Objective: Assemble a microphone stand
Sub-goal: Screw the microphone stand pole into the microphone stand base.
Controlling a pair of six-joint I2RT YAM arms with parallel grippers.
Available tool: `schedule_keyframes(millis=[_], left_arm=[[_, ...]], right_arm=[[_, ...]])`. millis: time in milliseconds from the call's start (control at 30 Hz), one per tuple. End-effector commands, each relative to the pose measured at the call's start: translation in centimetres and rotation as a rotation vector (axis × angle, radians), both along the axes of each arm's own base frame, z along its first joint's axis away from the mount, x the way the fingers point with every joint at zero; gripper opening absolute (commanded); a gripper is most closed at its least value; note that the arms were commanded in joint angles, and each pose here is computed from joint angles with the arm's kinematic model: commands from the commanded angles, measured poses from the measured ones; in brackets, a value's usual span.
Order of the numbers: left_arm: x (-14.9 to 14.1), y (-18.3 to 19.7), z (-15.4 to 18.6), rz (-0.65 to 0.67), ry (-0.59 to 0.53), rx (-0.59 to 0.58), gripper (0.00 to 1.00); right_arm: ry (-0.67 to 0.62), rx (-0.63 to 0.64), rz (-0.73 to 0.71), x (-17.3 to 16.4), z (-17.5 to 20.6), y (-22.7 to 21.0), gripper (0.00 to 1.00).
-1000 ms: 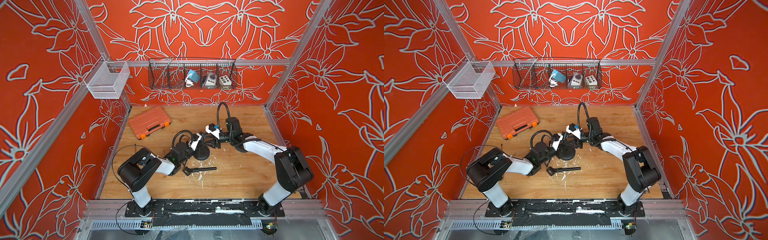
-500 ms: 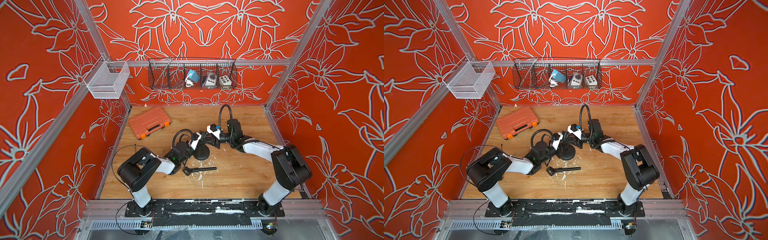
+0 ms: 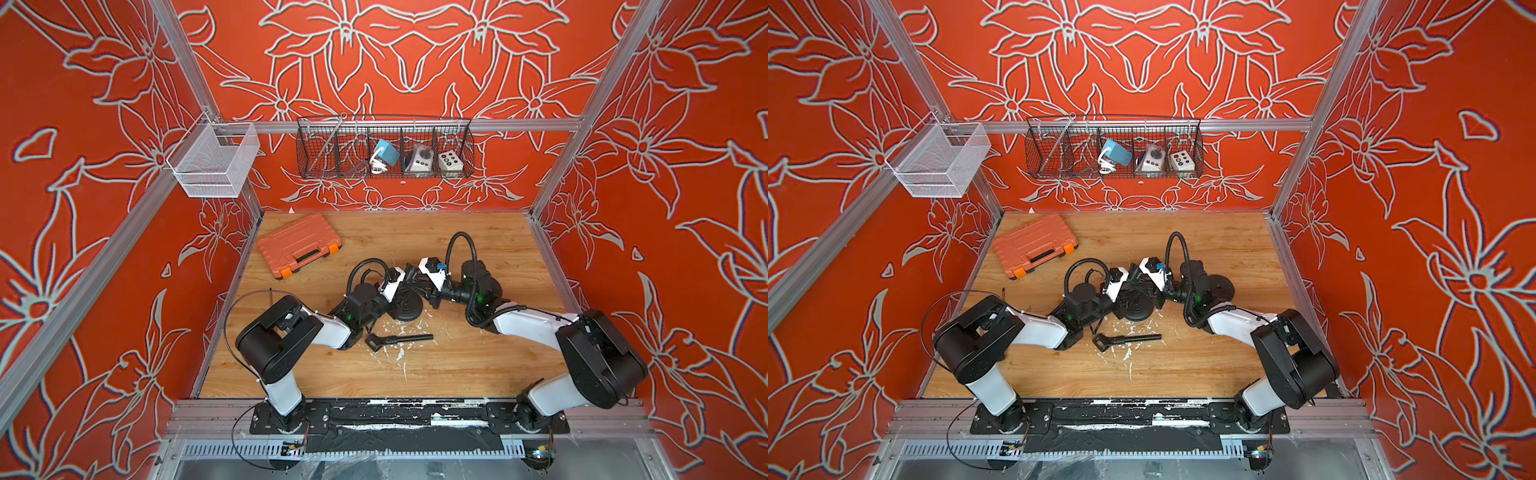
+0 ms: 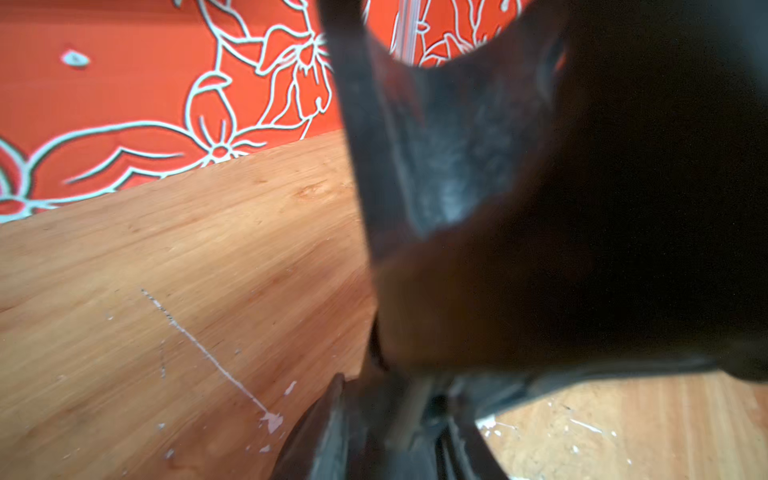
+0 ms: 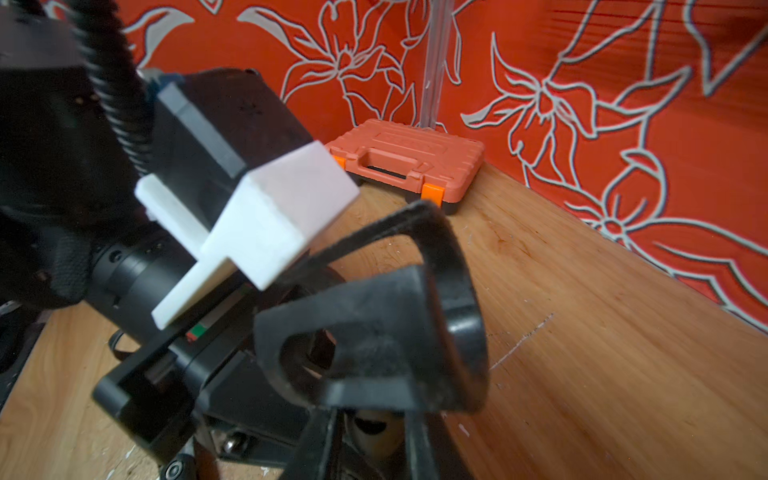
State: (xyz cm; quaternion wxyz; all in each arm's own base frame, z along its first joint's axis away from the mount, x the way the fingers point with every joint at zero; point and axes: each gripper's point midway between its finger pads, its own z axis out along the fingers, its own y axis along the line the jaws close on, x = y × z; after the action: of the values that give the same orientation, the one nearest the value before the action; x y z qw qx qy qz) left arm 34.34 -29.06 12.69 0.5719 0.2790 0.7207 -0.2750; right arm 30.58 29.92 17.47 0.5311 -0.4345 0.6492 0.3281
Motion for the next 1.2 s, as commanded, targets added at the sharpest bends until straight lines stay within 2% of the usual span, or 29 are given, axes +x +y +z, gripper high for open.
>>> schedule_keyframes(millis=[0, 467, 667, 800, 900, 1033, 1100, 1167], left_arm=[[0.2, 0.5, -0.3, 0.022, 0.014, 0.014, 0.37], [1.8, -0.6, 1.5, 0.025, -0.012, -0.007, 0.33], [1.8, -0.8, 1.3, 0.016, 0.001, -0.013, 0.22], [1.4, -0.5, 0.6, 0.019, 0.010, 0.002, 0.14], [1.2, -0.2, 0.1, 0.019, 0.013, 0.021, 0.11], [1.1, -0.1, -0.2, 0.018, 0.018, 0.037, 0.10], [1.1, 0.0, -0.3, 0.020, 0.020, 0.039, 0.10], [1.0, 0.0, -0.6, 0.019, 0.027, 0.041, 0.10]], right_arm=[[0.127, -0.087, -0.178, 0.9, -4.0, -1.9, 0.00], [0.165, -0.162, -0.293, 0.3, -5.7, -1.5, 0.00], [0.186, -0.158, -0.281, 0.0, -5.9, -1.3, 0.00], [0.171, -0.161, -0.206, -0.5, -5.5, -0.8, 0.00], [0.181, -0.136, -0.140, -0.7, -4.8, -0.7, 0.19], [0.164, -0.096, -0.085, -0.4, -3.1, -1.3, 0.51], [0.151, -0.088, -0.059, -0.3, -2.3, -1.7, 0.57], [0.141, -0.083, -0.008, -0.3, -1.7, -1.8, 0.59]])
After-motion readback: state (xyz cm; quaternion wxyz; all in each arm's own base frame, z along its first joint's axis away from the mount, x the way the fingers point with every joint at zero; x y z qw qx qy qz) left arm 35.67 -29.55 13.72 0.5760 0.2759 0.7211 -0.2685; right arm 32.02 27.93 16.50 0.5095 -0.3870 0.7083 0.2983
